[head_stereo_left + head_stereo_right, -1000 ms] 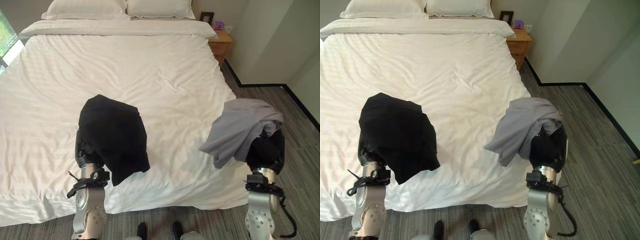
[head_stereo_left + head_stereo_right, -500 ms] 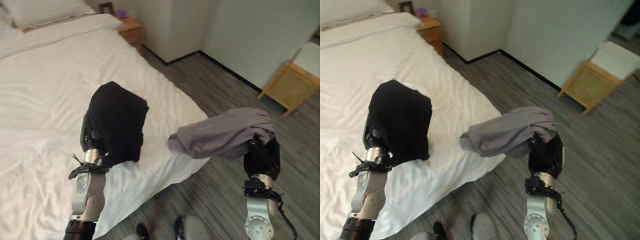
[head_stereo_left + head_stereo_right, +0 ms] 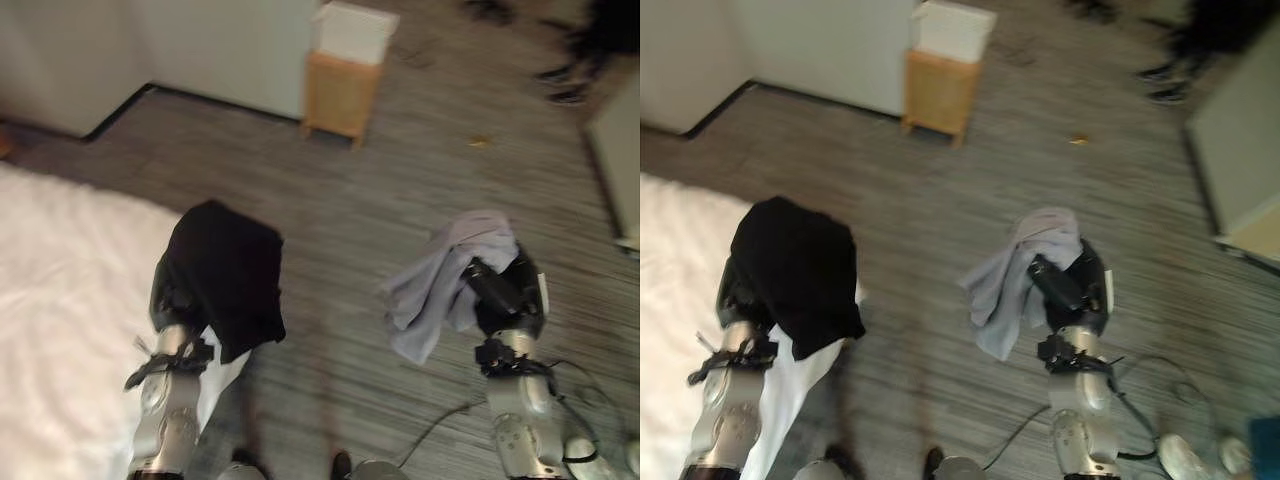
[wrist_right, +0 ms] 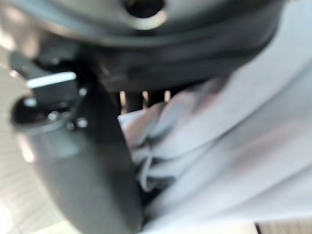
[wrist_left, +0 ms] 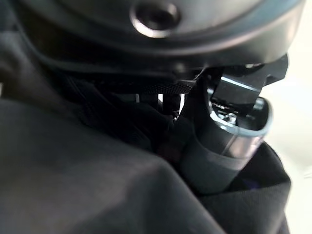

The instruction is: Pick up bed clothes into laundry basket.

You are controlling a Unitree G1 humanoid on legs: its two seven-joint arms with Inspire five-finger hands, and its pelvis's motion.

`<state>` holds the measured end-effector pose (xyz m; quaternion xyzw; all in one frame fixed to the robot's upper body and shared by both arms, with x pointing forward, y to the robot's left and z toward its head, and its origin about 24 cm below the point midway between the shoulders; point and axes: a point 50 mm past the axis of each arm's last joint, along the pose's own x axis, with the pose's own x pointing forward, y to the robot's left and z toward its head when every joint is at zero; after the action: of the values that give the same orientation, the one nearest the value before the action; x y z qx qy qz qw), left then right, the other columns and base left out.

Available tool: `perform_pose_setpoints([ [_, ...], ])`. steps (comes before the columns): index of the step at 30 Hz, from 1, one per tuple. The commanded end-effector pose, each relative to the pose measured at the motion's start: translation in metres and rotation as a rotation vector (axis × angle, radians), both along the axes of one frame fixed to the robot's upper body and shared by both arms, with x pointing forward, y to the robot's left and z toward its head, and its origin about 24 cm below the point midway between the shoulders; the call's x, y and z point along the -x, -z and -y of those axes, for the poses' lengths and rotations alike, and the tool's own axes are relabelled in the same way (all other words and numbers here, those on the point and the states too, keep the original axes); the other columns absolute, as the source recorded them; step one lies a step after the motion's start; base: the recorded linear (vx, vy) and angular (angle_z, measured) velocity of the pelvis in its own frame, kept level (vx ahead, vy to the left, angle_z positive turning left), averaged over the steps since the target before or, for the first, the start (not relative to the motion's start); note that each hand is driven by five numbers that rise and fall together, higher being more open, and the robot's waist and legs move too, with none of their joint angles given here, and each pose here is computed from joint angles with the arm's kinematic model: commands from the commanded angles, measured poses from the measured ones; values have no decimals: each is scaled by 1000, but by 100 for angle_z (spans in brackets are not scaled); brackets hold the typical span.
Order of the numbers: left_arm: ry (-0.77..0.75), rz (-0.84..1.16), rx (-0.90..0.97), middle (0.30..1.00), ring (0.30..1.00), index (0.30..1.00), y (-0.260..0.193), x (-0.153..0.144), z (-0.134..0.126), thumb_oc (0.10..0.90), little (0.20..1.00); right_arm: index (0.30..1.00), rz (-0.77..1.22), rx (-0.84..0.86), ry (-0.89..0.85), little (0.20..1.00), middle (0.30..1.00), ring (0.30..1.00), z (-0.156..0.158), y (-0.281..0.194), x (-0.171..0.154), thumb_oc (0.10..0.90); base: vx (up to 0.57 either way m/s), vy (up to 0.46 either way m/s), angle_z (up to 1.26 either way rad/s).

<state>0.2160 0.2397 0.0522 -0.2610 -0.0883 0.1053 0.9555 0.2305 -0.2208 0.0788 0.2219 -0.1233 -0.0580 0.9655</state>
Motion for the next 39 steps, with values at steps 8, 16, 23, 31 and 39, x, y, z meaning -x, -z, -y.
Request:
perform_pose_setpoints([
  [8,66,455,-104,300,300,300,-89,-21,12,400,300,300,315,110,74,300,300,300,16,-60,2,400,-43,97,-48],
  [16,80,440,-129,300,300,300,-85,-19,16,400,300,300,274,143,46,300,300,300,12,-53,-1,400,-14,83,-12],
  [23,100,100,-444,300,300,300,-44,-60,23,400,300,300,-192,246,243,300,300,300,54,30,4,400,40,-16,2],
  [31,73,341,-516,300,300,300,-111,-82,29,400,300,300,35,392,203,300,300,300,48,-36,-36,400,20,-11,8],
  [39,128,331,-426,300,300,300,-106,-83,39,400,300,300,42,446,54,300,300,300,8,-32,-48,400,-7,28,-28],
])
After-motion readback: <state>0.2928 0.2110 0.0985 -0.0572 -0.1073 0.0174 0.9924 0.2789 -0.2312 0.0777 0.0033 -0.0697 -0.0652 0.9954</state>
